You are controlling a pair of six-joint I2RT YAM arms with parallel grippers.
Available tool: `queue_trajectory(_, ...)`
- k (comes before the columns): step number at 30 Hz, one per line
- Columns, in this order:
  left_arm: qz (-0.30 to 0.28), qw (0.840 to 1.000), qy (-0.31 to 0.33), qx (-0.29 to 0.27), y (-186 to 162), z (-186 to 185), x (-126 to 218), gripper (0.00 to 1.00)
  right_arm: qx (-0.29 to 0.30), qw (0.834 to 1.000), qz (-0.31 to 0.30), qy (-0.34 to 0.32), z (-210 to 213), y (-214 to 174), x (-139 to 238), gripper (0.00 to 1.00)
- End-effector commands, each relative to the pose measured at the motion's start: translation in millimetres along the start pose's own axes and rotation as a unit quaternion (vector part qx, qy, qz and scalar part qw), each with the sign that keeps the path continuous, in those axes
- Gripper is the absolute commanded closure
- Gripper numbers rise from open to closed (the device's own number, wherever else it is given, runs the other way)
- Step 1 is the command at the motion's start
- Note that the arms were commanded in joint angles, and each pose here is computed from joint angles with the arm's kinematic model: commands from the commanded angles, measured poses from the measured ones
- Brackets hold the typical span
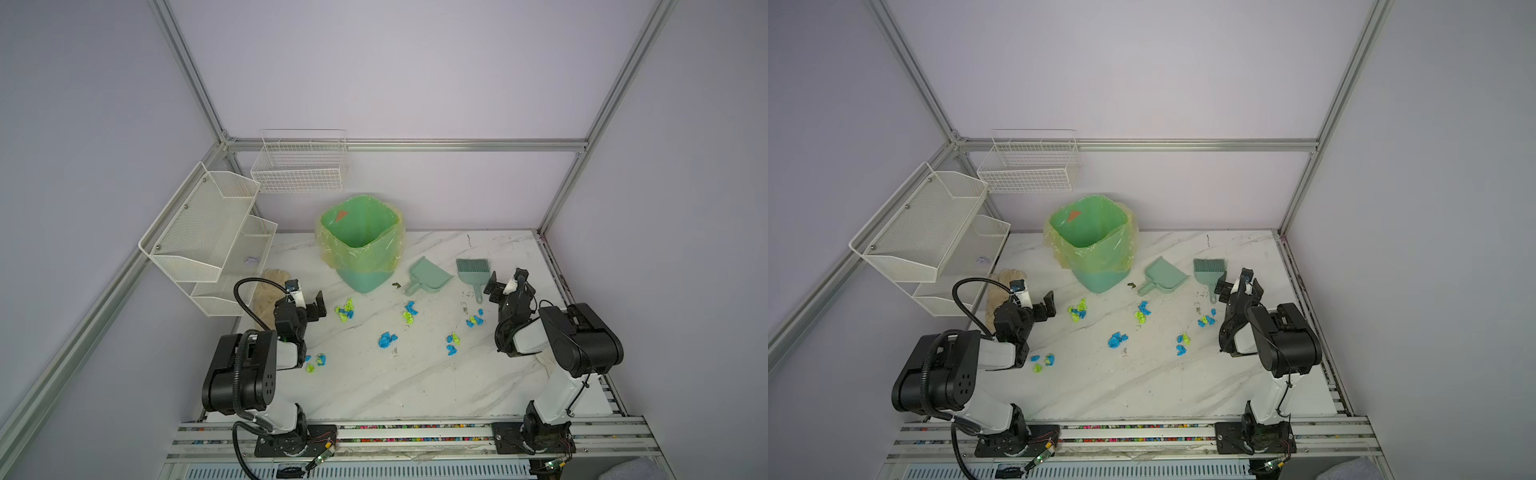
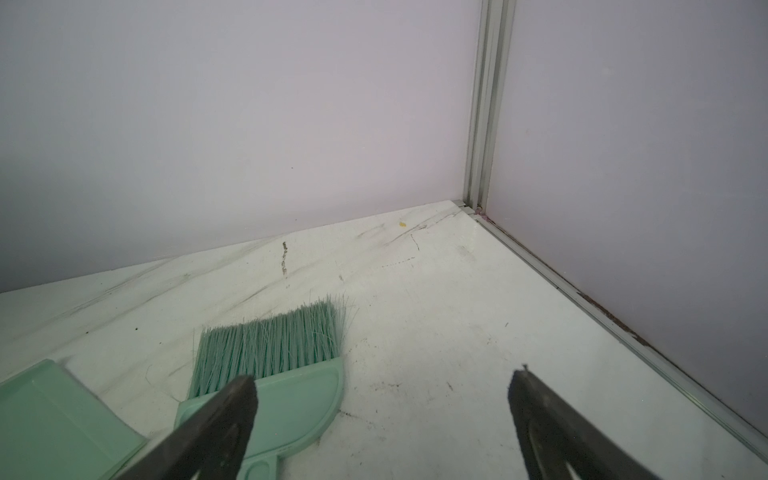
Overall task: Sweep away the paper scraps from the table
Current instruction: 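Move the right gripper toward the mint-green brush handle while the left arm starts forward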
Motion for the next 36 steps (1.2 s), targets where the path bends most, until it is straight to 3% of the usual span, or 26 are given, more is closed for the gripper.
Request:
queue_trajectory(1, -0.027, 0.999, -0.008, -0.015, 15.1, -5.1, 0.0, 0.0, 0.002, 1.0, -0.018, -0.001, -2.2, 9.9, -0.1, 0.03)
queue_trajectory(30, -0.027, 0.999, -0.008, -0.015, 15.3, -5.0, 0.2, 0.0, -0.001, 1.0, -0.018, -0.004, -3.6, 10.2, -0.4, 0.03)
queue_trajectory(34, -0.051, 0.998, 0.029, 0.001, 24.1, 6.6, 10.2, 0.01, 0.025, 0.999, -0.024, 0.036, 11.1, 19.4, 4.3, 0.03)
queue_trajectory(36, -0.064, 0.997, 0.047, 0.009, 31.7, 11.8, 17.9, 0.0, 0.018, 1.0, -0.019, 0.01, 4.1, 30.3, 4.2, 0.03)
Point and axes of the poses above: each gripper's point midway between its finger pads, its own x axis back along the fingers, its own z axis along the line the jaws close on, y = z × x, the point moved 1 cm from there along x, back along the fingers, and after that the axes turned 10 degrees about x, right-handed, at the moved point
